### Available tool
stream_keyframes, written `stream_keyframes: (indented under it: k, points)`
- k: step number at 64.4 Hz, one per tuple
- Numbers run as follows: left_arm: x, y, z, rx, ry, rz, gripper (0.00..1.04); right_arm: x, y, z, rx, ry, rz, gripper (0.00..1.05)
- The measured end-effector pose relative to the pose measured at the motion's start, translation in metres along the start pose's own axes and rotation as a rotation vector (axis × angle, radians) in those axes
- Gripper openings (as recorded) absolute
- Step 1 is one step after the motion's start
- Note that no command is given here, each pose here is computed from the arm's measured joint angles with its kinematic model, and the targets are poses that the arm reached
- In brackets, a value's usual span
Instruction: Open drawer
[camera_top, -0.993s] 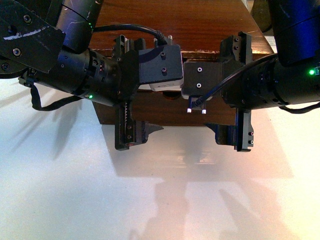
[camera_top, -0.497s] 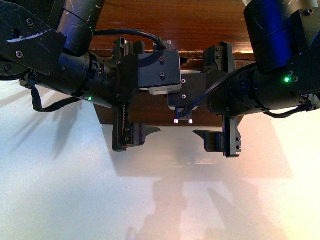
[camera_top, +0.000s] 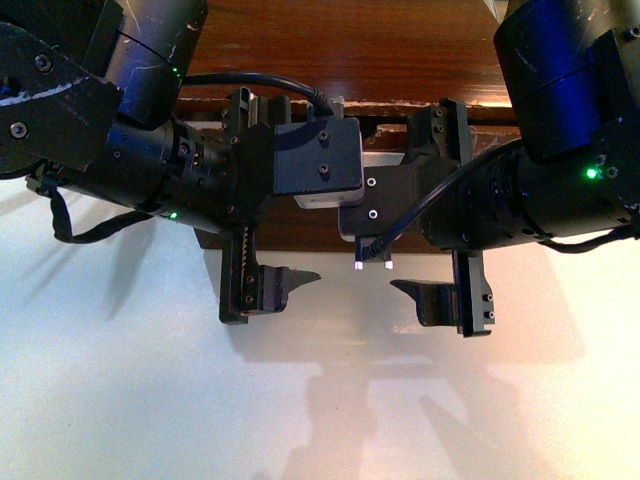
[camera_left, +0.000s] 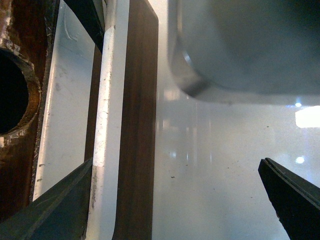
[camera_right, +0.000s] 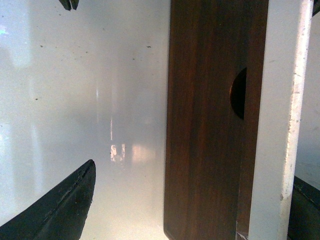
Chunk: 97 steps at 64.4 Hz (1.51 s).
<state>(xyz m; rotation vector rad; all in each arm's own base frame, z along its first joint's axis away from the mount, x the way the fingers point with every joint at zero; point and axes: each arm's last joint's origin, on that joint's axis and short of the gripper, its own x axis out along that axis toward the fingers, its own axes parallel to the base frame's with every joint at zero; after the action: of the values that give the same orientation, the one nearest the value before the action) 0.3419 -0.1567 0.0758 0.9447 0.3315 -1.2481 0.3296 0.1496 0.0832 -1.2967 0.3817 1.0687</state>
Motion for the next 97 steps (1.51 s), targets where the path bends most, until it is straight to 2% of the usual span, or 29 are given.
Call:
stream_keyframes:
  k: [35,52,66,74,83,97]
  points:
    - [-0.029,-0.061,-0.001,0.016,-0.029,-0.074,0.96,-0.033,0.075,0.027,-0.049,-0.011,0.029,0.96]
    - [-0.039,-0.067,-0.002,-0.008,-0.031,-0.05,0.96,-0.035,0.078,0.03,-0.008,-0.029,-0.015,0.96]
    - [-0.058,-0.05,-0.001,-0.138,-0.055,0.042,0.96,-0.045,0.065,0.021,0.098,-0.031,-0.071,0.96]
    - [-0.079,-0.039,0.0,-0.236,-0.097,0.087,0.96,-0.067,0.054,0.018,0.175,-0.047,-0.125,0.96]
    - [-0.119,-0.024,-0.002,-0.395,-0.167,0.185,0.96,-0.103,0.043,0.017,0.307,-0.124,-0.189,0.96]
    - [-0.177,-0.032,-0.017,-0.687,-0.258,0.309,0.96,-0.158,0.044,0.004,0.61,-0.2,-0.333,0.96]
